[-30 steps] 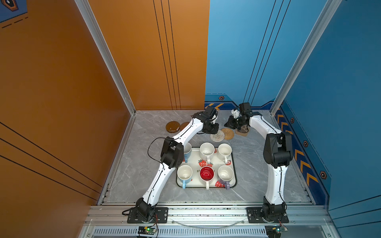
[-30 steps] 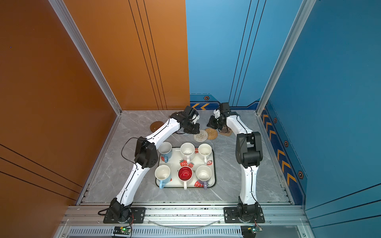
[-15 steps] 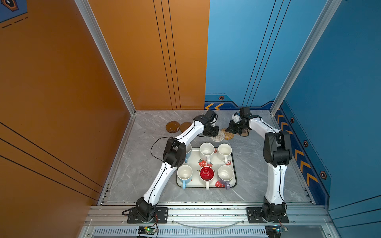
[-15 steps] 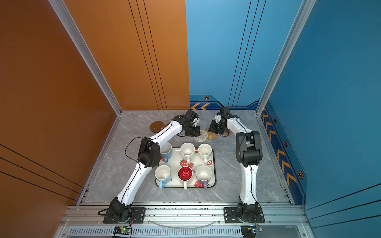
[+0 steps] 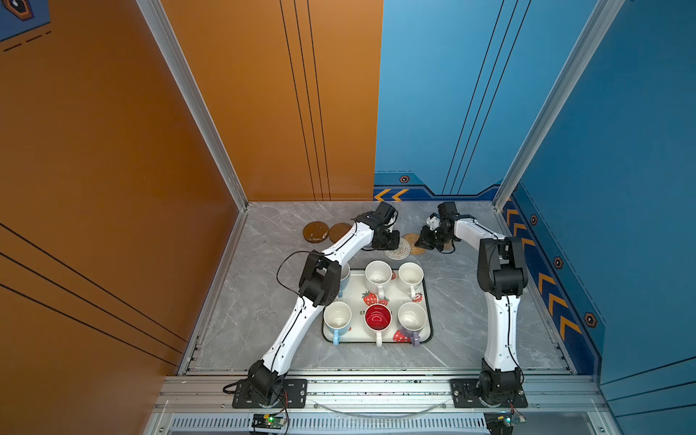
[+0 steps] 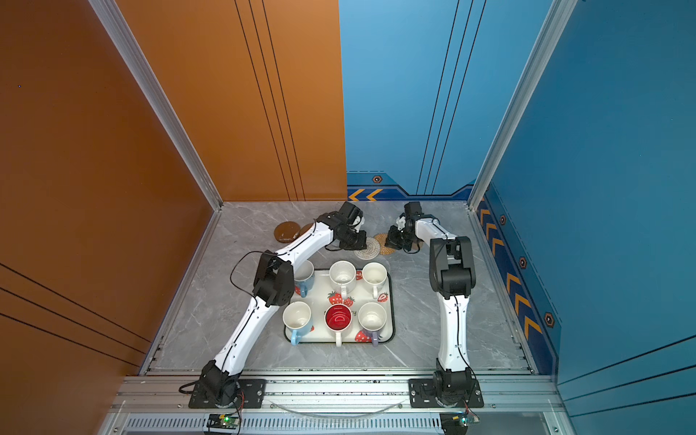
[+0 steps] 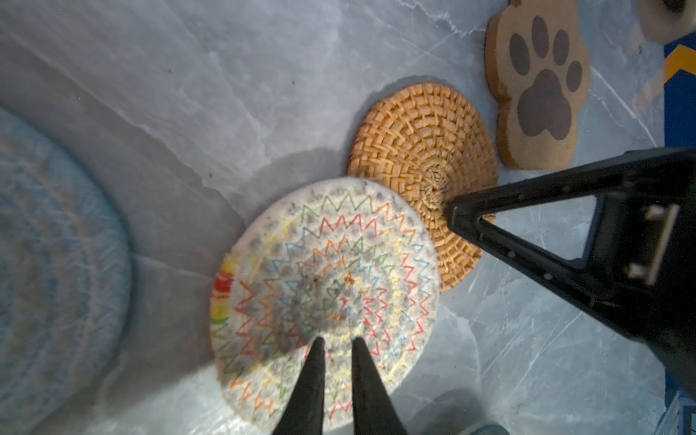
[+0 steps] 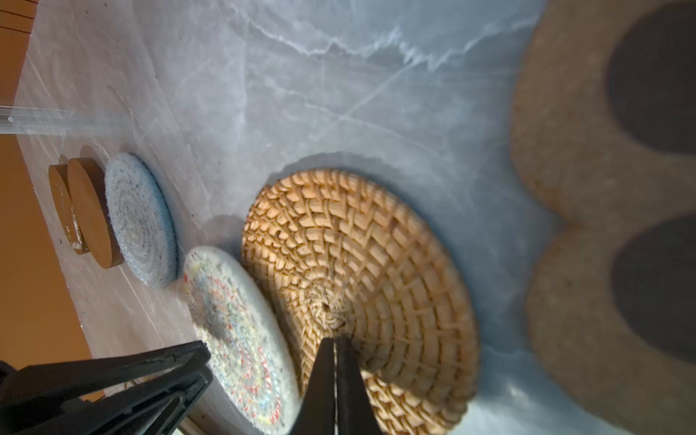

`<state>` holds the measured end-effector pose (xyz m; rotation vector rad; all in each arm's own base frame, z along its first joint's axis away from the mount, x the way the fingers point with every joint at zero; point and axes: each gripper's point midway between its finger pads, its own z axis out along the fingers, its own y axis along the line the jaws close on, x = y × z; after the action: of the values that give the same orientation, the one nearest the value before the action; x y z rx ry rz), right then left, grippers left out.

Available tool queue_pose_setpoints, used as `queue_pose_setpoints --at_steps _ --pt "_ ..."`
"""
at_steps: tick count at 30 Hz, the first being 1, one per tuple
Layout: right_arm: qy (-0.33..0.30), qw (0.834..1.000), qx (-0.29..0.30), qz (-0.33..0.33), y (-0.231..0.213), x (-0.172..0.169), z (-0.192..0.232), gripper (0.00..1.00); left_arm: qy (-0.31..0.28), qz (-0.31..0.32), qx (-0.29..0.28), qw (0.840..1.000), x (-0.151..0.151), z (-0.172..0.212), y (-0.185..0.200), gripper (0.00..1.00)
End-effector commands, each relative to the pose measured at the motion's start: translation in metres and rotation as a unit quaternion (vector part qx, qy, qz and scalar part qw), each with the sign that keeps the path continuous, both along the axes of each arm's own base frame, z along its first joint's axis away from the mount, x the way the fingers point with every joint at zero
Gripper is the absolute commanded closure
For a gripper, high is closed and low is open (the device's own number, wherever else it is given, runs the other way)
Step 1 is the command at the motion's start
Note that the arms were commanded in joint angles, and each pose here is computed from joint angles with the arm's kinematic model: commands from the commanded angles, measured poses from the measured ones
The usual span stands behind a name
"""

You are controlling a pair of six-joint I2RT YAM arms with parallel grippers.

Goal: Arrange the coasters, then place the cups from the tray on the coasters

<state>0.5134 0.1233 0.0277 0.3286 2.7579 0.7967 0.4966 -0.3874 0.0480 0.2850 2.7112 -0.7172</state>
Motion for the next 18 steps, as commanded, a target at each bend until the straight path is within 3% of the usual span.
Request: queue_pose_setpoints --at_steps 1,18 --pt "0.027 0.999 -0.024 -0.019 -0.015 -0.001 -0.027 1.00 0.010 0.018 0.015 1.000 0.007 -0.023 0.012 0.84" --pt "0.029 0.998 -0.028 -0.038 -0.037 0.000 -0.026 1.00 0.002 0.049 0.007 0.999 0.028 -0.032 0.024 0.85"
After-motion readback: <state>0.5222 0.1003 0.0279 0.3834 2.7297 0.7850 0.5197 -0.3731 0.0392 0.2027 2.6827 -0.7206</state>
